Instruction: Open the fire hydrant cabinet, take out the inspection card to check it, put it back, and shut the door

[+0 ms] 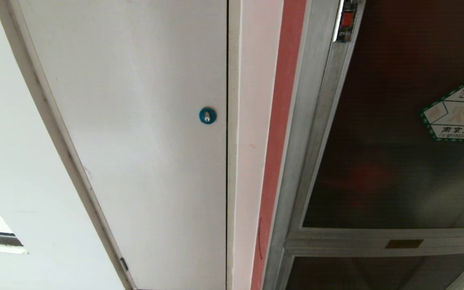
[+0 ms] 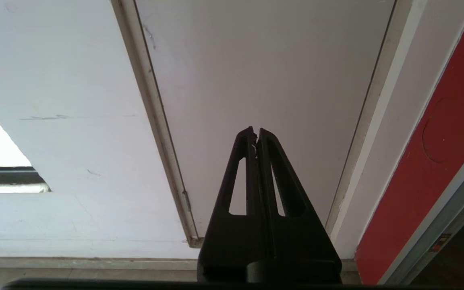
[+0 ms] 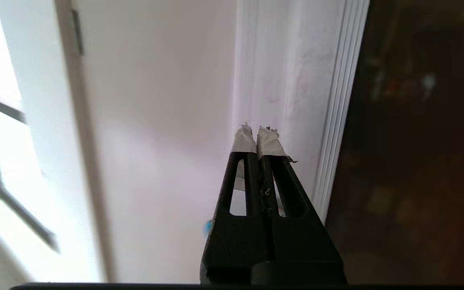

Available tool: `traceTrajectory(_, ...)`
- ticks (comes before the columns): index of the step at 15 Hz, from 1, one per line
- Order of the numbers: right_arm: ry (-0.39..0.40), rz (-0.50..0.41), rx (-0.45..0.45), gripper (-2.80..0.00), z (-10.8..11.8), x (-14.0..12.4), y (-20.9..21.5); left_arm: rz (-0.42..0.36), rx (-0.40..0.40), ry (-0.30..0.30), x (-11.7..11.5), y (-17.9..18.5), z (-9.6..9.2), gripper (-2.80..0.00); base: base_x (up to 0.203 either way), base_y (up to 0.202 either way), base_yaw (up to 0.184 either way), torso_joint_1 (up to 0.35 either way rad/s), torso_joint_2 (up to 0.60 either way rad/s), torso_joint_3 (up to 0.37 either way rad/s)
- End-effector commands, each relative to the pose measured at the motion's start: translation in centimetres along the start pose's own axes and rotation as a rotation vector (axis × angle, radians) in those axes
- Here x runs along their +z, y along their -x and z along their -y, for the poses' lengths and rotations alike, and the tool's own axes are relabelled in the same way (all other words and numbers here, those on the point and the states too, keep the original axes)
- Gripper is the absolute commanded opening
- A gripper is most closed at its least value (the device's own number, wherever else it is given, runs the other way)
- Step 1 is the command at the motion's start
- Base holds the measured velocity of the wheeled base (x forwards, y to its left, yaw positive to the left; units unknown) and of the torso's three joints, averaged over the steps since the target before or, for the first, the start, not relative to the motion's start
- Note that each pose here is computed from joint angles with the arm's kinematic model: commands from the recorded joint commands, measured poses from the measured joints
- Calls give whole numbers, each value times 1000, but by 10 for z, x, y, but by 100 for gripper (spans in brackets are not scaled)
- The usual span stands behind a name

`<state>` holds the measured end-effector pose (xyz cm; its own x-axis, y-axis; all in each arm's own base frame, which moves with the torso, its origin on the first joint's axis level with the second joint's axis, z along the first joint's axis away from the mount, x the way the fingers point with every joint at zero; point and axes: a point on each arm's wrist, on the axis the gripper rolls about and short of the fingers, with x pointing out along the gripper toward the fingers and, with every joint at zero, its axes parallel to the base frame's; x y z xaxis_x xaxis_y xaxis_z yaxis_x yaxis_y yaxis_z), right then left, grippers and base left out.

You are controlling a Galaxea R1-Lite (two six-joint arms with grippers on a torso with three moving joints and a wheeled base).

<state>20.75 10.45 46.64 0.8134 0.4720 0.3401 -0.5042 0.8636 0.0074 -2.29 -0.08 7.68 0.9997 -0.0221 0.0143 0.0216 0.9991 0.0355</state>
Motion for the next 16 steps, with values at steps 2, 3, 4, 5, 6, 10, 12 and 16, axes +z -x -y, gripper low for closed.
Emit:
traceTrajectory(2, -134, -31, -1, -280, -1, 6, 17, -6, 0, 0, -2, 0, 0, -280, 0, 0, 0, 0, 0, 0)
traceTrajectory(3, -149, -53, -11, -280, 0, 2, 17, -7, -1, 0, -2, -1, 0, -280, 0, 0, 0, 0, 0, 0)
traceTrajectory(4, -161, -72, -26, -280, 3, -2, 16, -5, 0, 0, -2, 0, 0, -280, 0, 0, 0, 0, 0, 0)
traceTrajectory(5, -172, -85, -41, -280, 7, -6, 16, -7, -1, 0, -2, -1, 0, -280, 0, 0, 0, 0, 0, 0)
traceTrajectory(6, -186, -100, -52, -280, 10, -9, 16, -7, -1, 0, -2, -1, 0, -280, 0, 0, 0, 0, 0, 0)
traceTrajectory(10, -217, -199, -42, -280, 12, -24, 15, -7, 0, 0, -2, -1, 0, -280, 0, 0, 0, 0, 0, 0)
traceTrajectory(12, -221, -224, -29, -280, 12, -29, 15, -7, -1, 0, -2, -1, 0, -280, 0, 0, 0, 0, 0, 0)
traceTrajectory(16, -227, -258, 6, -280, 13, -30, 19, -7, -1, 0, -2, -1, 0, -280, 0, 0, 0, 0, 0, 0)
